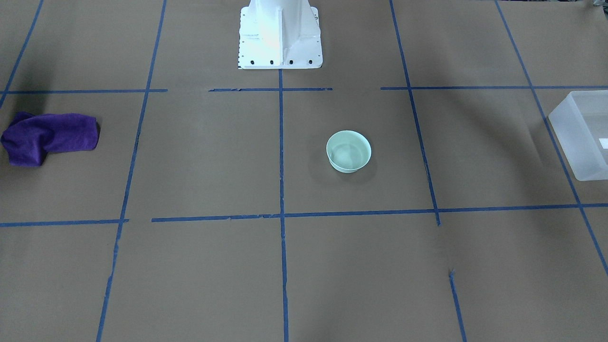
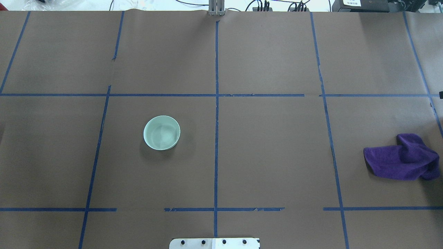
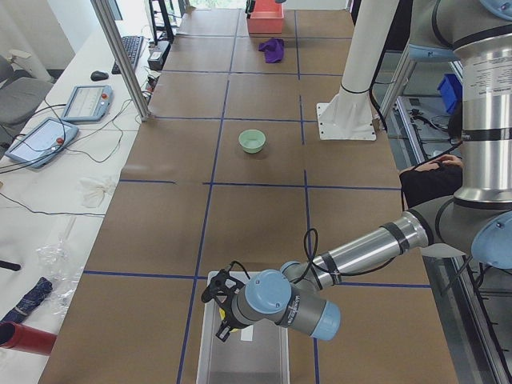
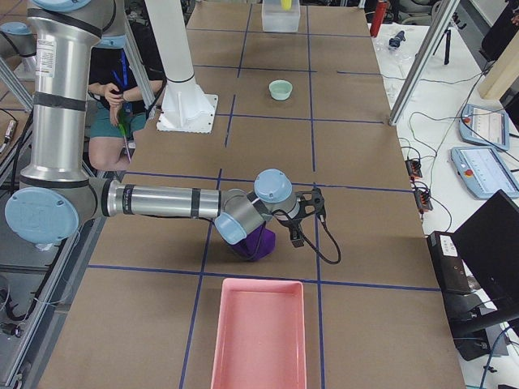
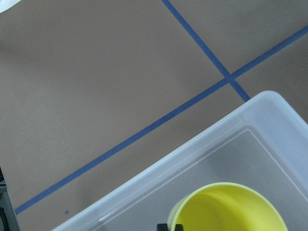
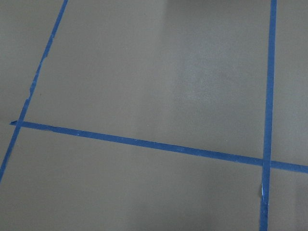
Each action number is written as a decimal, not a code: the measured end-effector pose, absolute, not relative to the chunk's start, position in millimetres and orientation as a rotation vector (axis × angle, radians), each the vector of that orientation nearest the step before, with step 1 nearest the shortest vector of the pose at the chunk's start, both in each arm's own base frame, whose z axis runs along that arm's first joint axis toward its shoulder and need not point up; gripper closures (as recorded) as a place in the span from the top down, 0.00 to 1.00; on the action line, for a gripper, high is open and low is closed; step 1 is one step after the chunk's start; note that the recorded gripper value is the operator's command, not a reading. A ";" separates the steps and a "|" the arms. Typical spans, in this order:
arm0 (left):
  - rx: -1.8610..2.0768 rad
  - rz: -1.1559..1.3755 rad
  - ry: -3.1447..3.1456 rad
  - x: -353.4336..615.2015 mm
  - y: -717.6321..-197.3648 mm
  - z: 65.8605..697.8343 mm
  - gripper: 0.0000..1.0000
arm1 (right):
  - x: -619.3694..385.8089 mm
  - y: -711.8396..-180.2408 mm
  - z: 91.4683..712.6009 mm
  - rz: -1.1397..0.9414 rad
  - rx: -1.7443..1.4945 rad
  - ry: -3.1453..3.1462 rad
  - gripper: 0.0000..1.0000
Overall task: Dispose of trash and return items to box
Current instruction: 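Carry the yellow cup with the left gripper and drop it into the clear bin, then reach the right gripper to the purple cloth and grasp it, then lift the purple cloth with the right gripper and drop it into the pink bin, then reach the left gripper to the pale green bowl and grasp its rim, then lift the green bowl with the left gripper and carry it toward the clear bin, then lower the green bowl into the clear bin and open the left gripper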
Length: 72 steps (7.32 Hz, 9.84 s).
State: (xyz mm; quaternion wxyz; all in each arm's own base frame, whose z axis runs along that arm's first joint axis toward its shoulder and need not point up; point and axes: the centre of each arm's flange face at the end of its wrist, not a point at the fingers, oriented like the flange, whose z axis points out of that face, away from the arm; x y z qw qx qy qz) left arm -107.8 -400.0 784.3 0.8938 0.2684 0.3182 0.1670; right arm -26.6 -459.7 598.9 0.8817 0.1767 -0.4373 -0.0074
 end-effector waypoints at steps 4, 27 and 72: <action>0.615 0.364 0.648 -109.1 -432.9 699.6 1.00 | -81.3 -459.4 553.5 0.015 0.359 -0.916 1.00; 0.610 0.367 0.675 -93.8 -490.8 565.7 1.00 | 132.8 -434.3 524.5 -0.268 0.138 -0.724 0.00; 0.521 0.308 0.608 -98.4 -391.4 770.0 1.00 | 113.9 -425.4 655.8 -0.104 0.231 -0.744 1.00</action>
